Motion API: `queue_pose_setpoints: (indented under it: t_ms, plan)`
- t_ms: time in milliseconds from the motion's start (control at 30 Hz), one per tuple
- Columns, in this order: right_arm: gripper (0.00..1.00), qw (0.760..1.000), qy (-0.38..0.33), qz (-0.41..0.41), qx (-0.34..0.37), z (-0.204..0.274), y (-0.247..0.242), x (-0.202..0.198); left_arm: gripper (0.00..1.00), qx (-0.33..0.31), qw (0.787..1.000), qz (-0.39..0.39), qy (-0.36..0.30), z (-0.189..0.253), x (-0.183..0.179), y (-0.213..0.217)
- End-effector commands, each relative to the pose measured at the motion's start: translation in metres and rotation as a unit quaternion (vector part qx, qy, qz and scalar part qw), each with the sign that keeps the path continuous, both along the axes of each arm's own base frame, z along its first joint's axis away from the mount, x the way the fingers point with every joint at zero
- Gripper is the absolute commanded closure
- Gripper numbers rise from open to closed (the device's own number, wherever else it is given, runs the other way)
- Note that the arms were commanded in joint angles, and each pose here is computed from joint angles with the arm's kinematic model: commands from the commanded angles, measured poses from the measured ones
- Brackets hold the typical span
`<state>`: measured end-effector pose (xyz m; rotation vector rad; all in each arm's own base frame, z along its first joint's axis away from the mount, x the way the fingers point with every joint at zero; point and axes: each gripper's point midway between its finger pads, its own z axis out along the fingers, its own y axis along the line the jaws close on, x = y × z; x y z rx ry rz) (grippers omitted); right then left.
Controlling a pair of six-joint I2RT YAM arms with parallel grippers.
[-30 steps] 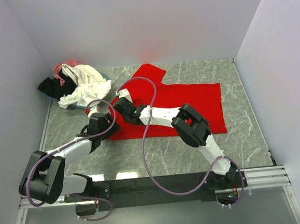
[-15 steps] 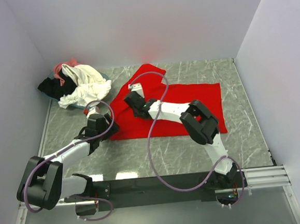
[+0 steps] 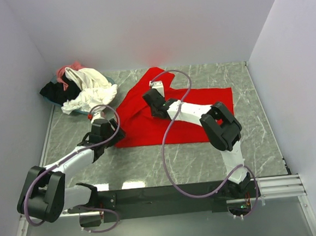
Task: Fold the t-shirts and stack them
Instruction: Fold the tshirt
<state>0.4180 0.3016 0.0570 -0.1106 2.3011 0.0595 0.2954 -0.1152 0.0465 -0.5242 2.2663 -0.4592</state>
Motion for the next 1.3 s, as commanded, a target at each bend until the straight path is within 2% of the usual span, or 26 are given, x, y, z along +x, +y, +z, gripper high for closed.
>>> queue_pose_setpoints:
  t_ms: [0, 133, 300, 467, 633, 933, 1033, 1167, 1267]
  plan:
    - [1.00, 0.999, -0.030, -0.018, 0.020, 0.028, -0.005, 0.013, 0.28, 0.002, 0.999, -0.004, -0.039, 0.030, 0.020, -0.003]
    - [1.00, 0.999, -0.034, -0.018, 0.026, 0.033, -0.008, 0.020, 0.28, -0.007, 0.998, -0.018, -0.065, 0.056, 0.035, -0.016]
    - [1.00, 0.999, -0.033, -0.007, 0.038, 0.036, -0.002, 0.029, 0.28, -0.025, 0.993, -0.063, -0.093, 0.070, 0.038, -0.057]
    - [1.00, 0.998, -0.035, 0.007, 0.042, 0.044, 0.009, 0.040, 0.29, -0.052, 0.993, -0.092, -0.042, 0.026, 0.032, -0.081]
    - [1.00, 0.998, -0.039, 0.011, 0.043, 0.050, 0.010, 0.045, 0.29, -0.056, 0.995, -0.087, 0.007, -0.016, 0.022, -0.082]
    - [0.95, 0.999, -0.027, -0.027, 0.025, 0.043, -0.026, 0.053, 0.30, -0.051, 0.995, -0.084, 0.031, -0.036, 0.009, -0.076]
    - [0.88, 0.998, -0.035, -0.038, 0.018, 0.051, -0.039, 0.057, 0.30, -0.046, 0.995, -0.084, 0.032, -0.037, 0.004, -0.073]
    - [0.61, 0.998, -0.048, -0.044, 0.014, 0.067, -0.045, 0.060, 0.30, -0.042, 0.995, -0.086, 0.029, -0.034, -0.001, -0.070]
    - [0.50, 0.997, -0.056, -0.041, 0.022, 0.084, -0.042, 0.062, 0.29, -0.028, 0.996, -0.077, 0.025, -0.032, -0.002, -0.064]
